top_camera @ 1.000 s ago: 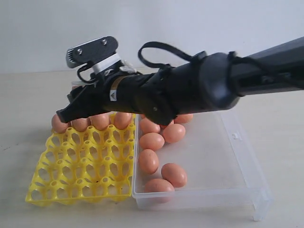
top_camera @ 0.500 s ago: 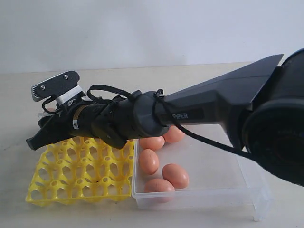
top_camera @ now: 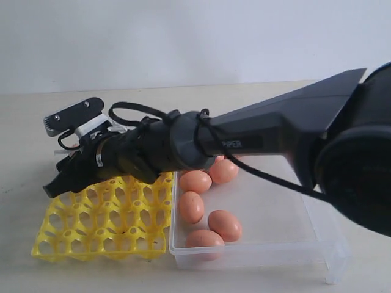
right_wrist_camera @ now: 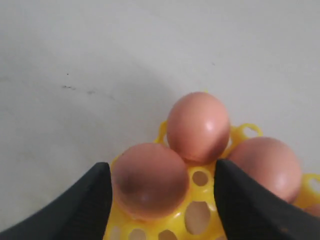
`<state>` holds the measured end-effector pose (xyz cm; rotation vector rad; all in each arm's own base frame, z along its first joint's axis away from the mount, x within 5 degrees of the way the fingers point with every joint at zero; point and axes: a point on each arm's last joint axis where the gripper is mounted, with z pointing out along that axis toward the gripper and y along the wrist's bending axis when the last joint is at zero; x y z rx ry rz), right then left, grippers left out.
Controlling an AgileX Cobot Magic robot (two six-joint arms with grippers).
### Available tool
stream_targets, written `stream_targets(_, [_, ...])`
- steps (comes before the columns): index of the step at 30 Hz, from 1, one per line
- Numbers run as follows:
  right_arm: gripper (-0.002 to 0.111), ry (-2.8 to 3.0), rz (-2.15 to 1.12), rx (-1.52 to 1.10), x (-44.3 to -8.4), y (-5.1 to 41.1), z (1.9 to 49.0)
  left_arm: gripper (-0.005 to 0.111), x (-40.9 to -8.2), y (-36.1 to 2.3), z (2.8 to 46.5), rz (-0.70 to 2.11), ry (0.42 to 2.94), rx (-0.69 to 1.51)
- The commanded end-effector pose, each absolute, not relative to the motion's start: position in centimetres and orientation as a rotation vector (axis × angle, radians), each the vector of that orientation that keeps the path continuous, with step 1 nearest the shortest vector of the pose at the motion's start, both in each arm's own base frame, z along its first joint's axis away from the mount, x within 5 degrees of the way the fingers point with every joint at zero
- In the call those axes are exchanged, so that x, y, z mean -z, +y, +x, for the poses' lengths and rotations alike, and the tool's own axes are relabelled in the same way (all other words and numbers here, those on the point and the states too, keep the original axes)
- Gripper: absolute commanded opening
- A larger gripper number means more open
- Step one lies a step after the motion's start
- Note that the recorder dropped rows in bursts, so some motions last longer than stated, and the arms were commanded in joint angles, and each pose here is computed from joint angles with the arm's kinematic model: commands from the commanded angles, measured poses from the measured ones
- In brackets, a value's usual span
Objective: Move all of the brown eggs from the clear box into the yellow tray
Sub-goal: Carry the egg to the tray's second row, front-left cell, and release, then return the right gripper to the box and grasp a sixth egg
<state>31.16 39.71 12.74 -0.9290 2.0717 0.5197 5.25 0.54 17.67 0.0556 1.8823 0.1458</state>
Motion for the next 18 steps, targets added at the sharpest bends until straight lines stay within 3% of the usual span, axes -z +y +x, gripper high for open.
stream_targets(1, [0.059,2.018,-1.002,-0.436,-18.2,38.5,31.1,0.000,-17.9,0.5,5.2,0.055,1.863,-0.136])
stream_targets(10, [0.058,2.027,-1.044,-0.273,-26.6,33.9,29.2,0.000,-17.9,0.5,5.2,0.055,1.863,-0.136])
stream_targets(13, [0.058,2.144,-1.013,-0.209,-26.8,31.2,28.0,0.000,-17.9,0.5,5.2,0.055,1.863,-0.136])
stream_targets(18, [0.058,2.438,-0.920,-0.057,-24.1,25.9,26.2,0.000,-17.9,0.5,5.2,0.055,1.863,-0.136])
